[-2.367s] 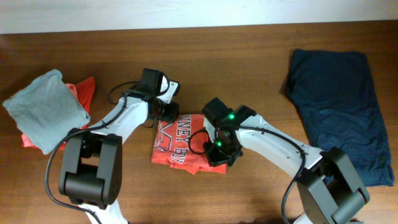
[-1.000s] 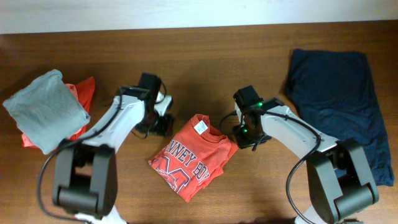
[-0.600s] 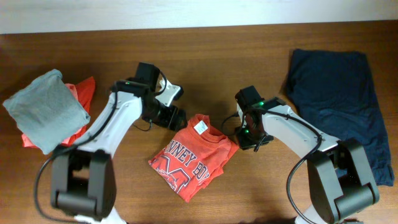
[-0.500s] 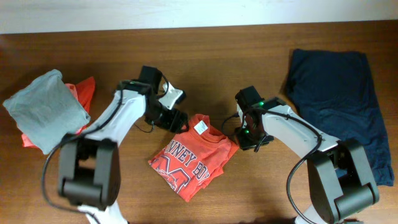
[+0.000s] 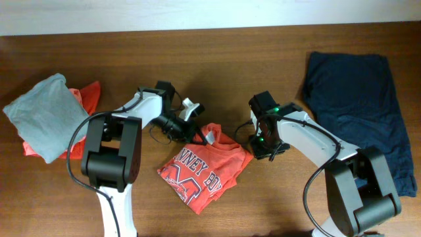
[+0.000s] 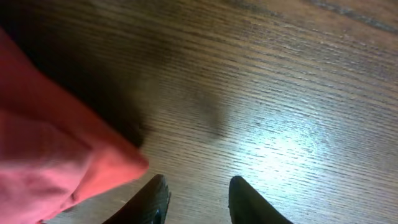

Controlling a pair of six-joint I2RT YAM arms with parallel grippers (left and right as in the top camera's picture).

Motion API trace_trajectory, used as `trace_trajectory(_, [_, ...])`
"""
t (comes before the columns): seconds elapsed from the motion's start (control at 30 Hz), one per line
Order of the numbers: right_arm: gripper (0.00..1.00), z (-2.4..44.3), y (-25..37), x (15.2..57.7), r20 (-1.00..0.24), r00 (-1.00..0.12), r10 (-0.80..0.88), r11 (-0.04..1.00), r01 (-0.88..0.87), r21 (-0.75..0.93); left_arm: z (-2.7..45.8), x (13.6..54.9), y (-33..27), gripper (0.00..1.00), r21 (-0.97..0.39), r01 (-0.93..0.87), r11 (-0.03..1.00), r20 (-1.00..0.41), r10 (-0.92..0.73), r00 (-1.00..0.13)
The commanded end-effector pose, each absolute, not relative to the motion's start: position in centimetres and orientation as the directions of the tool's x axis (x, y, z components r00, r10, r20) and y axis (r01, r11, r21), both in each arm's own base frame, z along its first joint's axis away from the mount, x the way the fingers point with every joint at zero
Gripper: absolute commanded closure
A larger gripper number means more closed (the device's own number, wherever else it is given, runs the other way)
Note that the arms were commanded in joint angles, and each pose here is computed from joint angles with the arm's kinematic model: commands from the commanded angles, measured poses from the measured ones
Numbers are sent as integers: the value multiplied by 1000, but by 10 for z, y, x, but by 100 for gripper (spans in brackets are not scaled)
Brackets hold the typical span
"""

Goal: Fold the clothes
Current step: 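Grasp the folded orange t-shirt's top edge with the left gripper, then carry the t-shirt left with the left gripper onto the grey pile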

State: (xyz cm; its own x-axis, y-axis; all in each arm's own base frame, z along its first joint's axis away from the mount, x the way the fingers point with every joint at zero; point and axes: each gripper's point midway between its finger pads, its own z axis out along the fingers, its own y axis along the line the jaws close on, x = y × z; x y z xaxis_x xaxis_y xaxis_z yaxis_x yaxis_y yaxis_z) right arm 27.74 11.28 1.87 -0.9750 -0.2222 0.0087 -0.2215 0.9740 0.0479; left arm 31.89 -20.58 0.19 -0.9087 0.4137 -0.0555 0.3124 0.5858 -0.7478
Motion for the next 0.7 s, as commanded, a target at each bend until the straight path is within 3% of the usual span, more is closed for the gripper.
trace_trajectory(0.0, [62,23,111,284,-8,-976,-215,976,-216,38,-17,306,-204,87,-749,287,597,0,433,-901])
trace_trajectory(0.1, [63,23,111,284,-8,-976,-215,976,-216,38,-18,313,-199,100,-725,303,619,-7,433,-901])
trace_trajectory(0.27, [63,23,106,283,0,-977,-215,977,-215,14,11,340,-188,99,-691,377,616,-91,444,-891])
trace_trajectory(0.33, [64,24,102,282,7,-977,-215,977,-215,-8,30,361,-175,99,-624,417,660,-132,437,-890])
trace_trajectory(0.47, [64,24,100,278,22,-977,-213,977,-214,-16,88,412,-111,99,-334,376,864,-207,322,-924])
trace_trajectory(0.67, [64,24,100,280,16,-977,-210,977,-211,-15,167,427,-50,100,-195,270,943,-369,185,-911])
